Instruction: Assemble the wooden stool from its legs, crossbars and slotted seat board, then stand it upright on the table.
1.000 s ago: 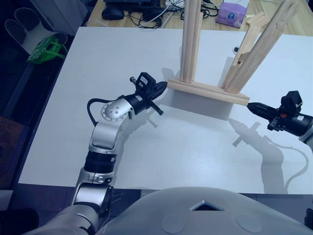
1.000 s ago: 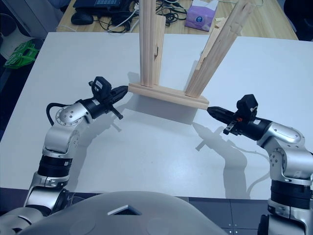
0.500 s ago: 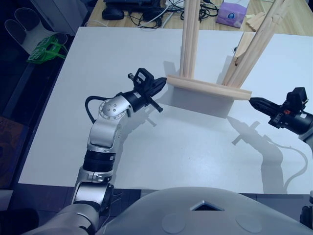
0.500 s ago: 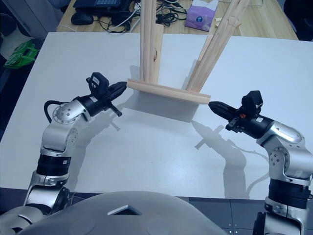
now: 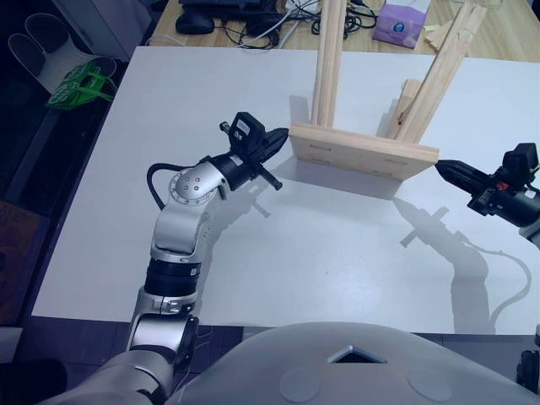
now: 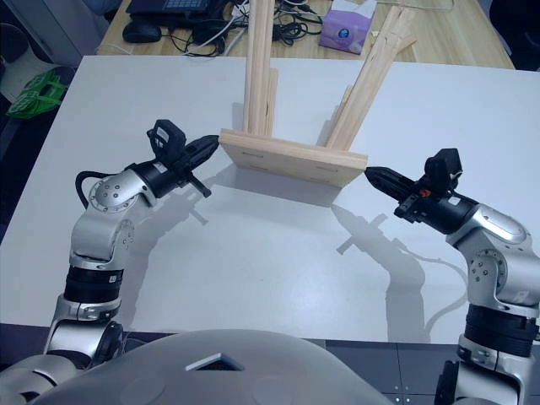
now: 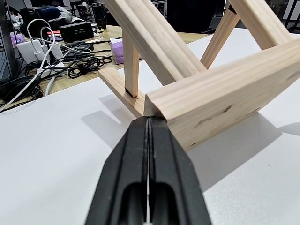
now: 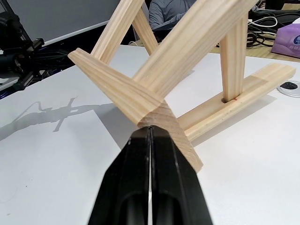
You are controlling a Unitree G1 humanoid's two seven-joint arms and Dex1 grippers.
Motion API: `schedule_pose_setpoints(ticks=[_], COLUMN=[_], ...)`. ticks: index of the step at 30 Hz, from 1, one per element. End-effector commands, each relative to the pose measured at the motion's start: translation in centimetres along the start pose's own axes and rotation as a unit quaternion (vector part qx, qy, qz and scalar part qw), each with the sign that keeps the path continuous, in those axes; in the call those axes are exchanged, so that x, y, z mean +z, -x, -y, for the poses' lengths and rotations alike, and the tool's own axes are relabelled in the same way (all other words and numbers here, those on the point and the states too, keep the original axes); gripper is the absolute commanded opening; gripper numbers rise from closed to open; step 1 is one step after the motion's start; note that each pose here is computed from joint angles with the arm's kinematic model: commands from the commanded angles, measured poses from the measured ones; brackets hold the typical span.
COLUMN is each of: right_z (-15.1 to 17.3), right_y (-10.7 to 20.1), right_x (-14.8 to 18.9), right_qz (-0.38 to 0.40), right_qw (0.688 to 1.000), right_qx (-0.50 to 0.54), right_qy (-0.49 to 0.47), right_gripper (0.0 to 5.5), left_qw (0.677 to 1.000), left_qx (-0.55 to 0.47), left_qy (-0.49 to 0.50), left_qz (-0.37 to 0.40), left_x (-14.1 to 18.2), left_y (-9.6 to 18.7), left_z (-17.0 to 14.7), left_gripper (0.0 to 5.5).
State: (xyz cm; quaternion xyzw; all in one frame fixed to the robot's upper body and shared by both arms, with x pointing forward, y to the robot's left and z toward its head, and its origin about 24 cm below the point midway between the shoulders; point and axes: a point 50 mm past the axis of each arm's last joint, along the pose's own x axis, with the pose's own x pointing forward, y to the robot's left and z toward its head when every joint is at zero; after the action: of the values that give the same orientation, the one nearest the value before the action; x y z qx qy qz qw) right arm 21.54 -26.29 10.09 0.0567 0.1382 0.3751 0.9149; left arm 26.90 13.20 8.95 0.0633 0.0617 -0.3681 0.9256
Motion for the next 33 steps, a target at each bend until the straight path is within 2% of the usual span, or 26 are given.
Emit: schedule_pose_setpoints(ticks=[1, 11, 18, 22, 25, 28, 33], right_z=[-2.4, -2.4, -1.5, 1.1, 2.0, 2.1, 3.0], right_y=[-2.6, -2.6, -1.7, 2.5, 4.2, 3.5, 1.6], right_x=[2.2, 2.0, 0.6, -2.0, -3.4, -4.8, -6.1], right_qz=[0.054, 0.052, 0.026, -0.027, -0.043, -0.051, -0.102], right_qw=[0.993, 0.993, 0.996, 1.000, 0.998, 0.997, 0.993], right_qx=[0.107, 0.106, 0.082, 0.004, -0.028, -0.030, -0.054], right_qy=[0.023, 0.021, 0.016, -0.016, -0.037, -0.043, 0.021], right_gripper=[0.00, 0.00, 0.00, 0.00, 0.00, 0.00, 0.00], left_qw=[0.990, 0.990, 0.995, 0.998, 0.999, 0.998, 0.996], left_qx=[-0.126, -0.128, -0.093, -0.047, -0.022, -0.011, 0.014], left_qy=[0.034, 0.034, 0.022, 0.030, 0.038, 0.044, 0.032], left_qz=[0.043, 0.041, 0.003, -0.015, -0.021, -0.032, -0.088], left_x=[1.2, 1.2, -1.1, -2.4, -2.9, -3.8, -6.2], left_y=[-2.0, -2.0, -1.6, 0.2, 1.3, 1.4, 0.8], left_z=[4.3, 4.4, 3.0, 1.3, 0.5, 0.2, -0.4], left_gripper=[0.02, 0.02, 0.02, 0.02, 0.02, 0.02, 0.02])
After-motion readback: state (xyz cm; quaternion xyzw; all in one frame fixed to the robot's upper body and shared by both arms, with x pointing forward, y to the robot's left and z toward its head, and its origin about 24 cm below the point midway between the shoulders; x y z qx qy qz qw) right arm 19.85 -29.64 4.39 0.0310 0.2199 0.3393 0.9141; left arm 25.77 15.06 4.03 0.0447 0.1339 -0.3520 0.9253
